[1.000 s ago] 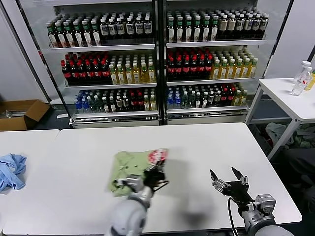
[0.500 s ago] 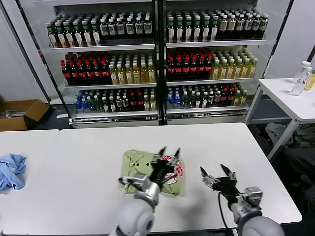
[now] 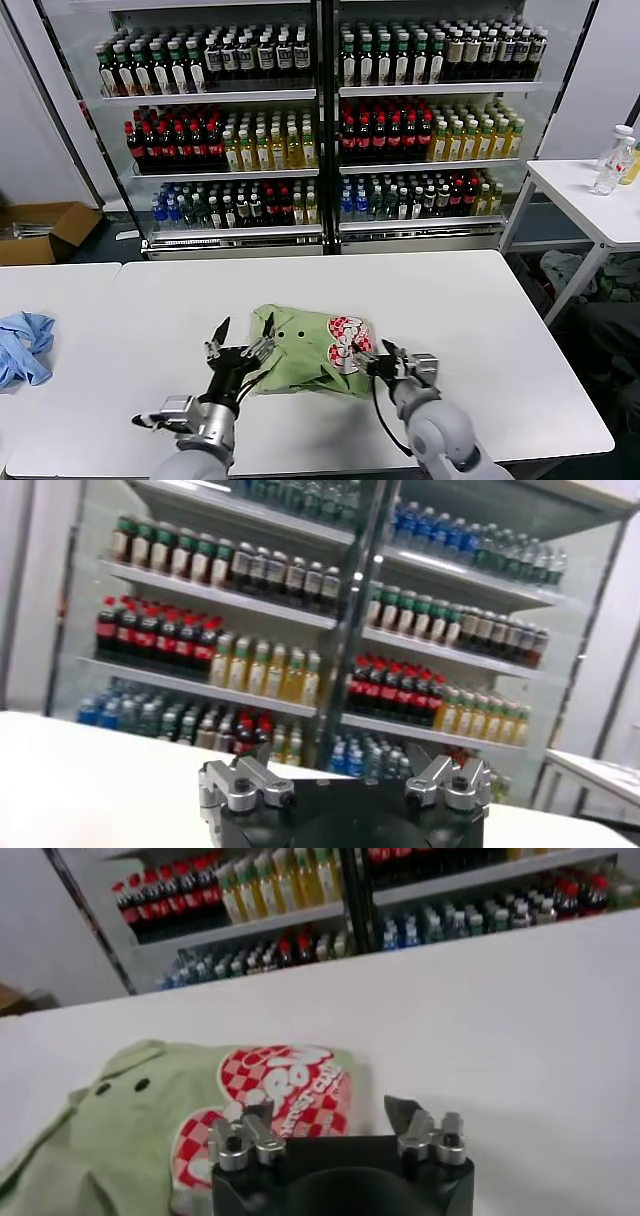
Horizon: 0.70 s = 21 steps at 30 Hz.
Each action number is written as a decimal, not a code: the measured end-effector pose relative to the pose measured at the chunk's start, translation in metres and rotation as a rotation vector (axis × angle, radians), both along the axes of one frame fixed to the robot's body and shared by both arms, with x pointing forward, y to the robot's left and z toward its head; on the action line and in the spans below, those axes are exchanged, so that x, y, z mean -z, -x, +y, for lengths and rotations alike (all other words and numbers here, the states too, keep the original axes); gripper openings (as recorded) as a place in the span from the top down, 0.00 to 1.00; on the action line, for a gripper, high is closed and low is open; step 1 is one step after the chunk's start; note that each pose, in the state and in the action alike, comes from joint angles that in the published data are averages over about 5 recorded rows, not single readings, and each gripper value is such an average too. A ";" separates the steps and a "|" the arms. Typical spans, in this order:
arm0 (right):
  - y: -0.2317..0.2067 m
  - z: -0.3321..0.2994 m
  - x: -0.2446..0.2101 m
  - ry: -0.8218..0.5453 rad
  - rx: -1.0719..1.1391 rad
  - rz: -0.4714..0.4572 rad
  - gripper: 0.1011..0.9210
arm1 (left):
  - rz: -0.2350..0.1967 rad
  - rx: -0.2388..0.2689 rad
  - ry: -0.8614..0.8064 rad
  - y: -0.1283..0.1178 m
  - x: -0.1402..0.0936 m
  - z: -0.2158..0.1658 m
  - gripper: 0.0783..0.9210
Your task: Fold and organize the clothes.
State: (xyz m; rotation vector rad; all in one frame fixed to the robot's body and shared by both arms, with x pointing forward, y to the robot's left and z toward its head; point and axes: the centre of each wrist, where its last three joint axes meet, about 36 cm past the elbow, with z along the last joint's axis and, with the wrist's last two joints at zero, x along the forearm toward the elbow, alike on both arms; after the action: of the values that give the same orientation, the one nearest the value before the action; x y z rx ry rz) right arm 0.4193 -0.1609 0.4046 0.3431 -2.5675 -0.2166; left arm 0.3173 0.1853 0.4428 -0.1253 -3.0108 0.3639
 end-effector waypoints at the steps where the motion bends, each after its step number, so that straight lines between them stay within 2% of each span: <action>1: -0.004 0.003 0.002 0.002 -0.001 0.006 0.34 | 0.001 -0.007 -0.003 0.002 0.000 0.002 0.12; 11: -0.035 0.002 0.012 0.057 -0.008 -0.007 0.68 | 0.009 -0.044 -0.027 0.012 0.004 0.019 0.12; 18: -0.059 -0.042 0.005 0.161 -0.005 -0.097 0.92 | 0.008 -0.046 -0.037 0.017 0.003 0.022 0.12; 21: -0.061 -0.063 -0.001 0.206 0.000 -0.144 0.97 | 0.005 -0.042 -0.044 0.018 0.003 0.022 0.12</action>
State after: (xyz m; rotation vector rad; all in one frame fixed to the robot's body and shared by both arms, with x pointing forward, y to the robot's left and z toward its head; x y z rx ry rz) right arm 0.4805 -0.2235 0.4056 0.2903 -2.7006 0.0762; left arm 0.2991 0.2074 0.4399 -0.0573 -3.0180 0.3010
